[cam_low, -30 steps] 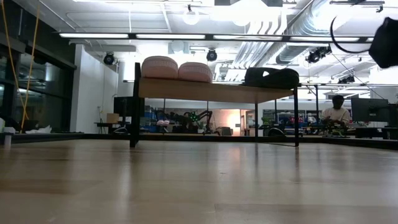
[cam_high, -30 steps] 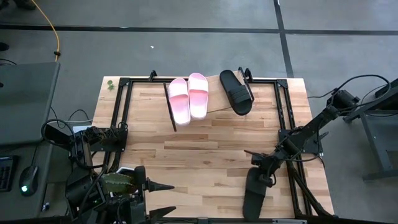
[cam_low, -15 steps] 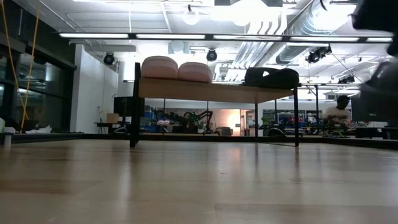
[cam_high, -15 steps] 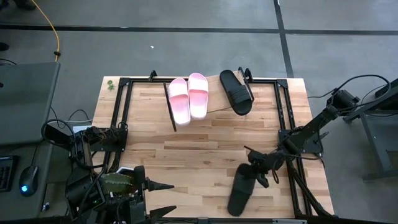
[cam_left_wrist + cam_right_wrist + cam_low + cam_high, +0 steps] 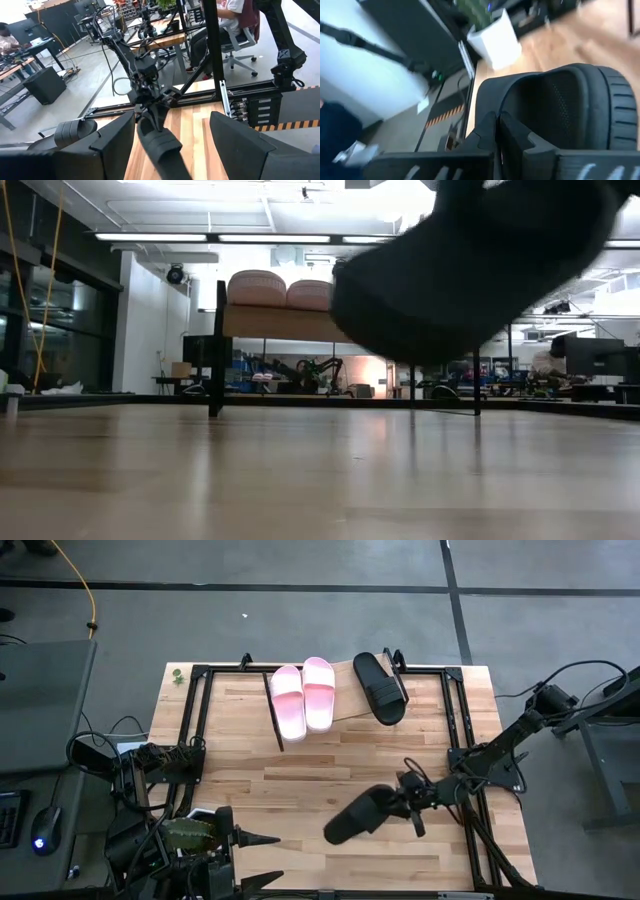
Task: Pick and place slides into the shelf
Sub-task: Put the black slipper on the shelf
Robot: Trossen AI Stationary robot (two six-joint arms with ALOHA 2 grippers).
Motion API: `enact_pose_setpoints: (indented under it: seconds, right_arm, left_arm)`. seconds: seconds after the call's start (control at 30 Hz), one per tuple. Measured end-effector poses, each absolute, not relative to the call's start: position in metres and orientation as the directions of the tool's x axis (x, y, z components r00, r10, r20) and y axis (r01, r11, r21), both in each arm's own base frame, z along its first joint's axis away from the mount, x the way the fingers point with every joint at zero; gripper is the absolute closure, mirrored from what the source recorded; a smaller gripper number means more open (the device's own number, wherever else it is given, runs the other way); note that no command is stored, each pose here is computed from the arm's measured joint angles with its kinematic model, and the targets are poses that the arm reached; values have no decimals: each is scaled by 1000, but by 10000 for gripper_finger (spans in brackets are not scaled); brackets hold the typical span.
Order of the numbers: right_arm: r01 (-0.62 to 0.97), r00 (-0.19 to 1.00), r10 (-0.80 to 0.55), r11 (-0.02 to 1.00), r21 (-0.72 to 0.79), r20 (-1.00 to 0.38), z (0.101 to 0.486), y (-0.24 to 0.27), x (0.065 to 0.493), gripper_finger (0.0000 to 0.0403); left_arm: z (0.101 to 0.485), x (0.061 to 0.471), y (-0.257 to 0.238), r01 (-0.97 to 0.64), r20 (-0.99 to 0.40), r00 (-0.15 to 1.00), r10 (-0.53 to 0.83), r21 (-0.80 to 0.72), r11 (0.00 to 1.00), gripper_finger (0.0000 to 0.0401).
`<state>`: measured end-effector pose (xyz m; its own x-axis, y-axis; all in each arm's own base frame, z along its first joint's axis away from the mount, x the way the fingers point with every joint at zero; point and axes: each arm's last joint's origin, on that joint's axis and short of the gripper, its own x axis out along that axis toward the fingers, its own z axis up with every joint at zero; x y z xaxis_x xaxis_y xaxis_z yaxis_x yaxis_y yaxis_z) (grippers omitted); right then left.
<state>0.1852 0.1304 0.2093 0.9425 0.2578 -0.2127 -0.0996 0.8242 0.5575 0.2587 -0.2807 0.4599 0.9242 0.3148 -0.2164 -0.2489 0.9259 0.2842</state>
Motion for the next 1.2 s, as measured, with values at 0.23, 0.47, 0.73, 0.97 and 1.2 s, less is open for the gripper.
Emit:
enact_pose_setpoints:
  seconds: [0.23,0.47,0.73,0.97,1.2]
  right_arm:
    - [-88,989,133,867,490,-58,225,120,193,403]
    - [-62,997,39,905,422,64,238,109,199,403]
    - [21,991,-60,950,313,117,248,106,227,403]
    - [176,956,-207,972,157,206,278,118,267,403]
    - [345,866,-370,929,134,336,295,122,288,403]
  left_arm:
    - [460,259,-281,-252,-216,924,315,273,928,155]
    - [460,259,-281,-253,-217,924,315,271,929,155]
    - [460,259,-280,-252,-218,923,316,276,928,155]
    - [459,258,-280,-251,-219,923,316,278,927,155]
    - [459,258,-280,-250,-221,923,315,279,927,155]
